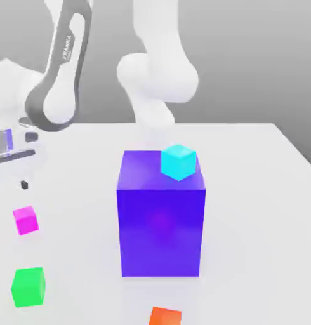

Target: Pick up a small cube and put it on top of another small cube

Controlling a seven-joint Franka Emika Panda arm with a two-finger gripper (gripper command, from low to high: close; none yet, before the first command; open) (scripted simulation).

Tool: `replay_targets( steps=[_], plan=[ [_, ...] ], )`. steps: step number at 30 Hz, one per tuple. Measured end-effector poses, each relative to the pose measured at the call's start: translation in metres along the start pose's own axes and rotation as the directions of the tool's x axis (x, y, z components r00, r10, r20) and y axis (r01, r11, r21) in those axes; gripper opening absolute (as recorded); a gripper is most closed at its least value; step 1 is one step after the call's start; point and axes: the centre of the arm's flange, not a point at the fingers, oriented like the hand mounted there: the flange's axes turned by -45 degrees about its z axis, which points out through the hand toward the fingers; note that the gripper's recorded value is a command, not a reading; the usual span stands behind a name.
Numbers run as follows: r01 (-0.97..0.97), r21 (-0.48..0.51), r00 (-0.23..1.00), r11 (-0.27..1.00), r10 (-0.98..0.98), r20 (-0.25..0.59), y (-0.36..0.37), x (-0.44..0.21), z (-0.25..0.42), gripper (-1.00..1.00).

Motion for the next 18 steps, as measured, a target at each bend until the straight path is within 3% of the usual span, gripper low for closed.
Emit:
replay_targets(
  steps=[6,7,14,18],
  plan=[
    [-0.049,-0.019,0.999,0.999,0.049,-0.001,0.006,0.004,0.061,0.0],
    [-0.049,-0.019,0.999,0.999,0.049,-0.001,0.007,0.005,0.07,-1.0],
    [-0.05,-0.017,0.999,0.999,0.05,-0.001,0.007,0.005,0.072,-1.0],
    [-0.05,-0.017,0.999,0.999,0.05,0.0,0.005,0.005,0.038,-1.0]
  ],
)
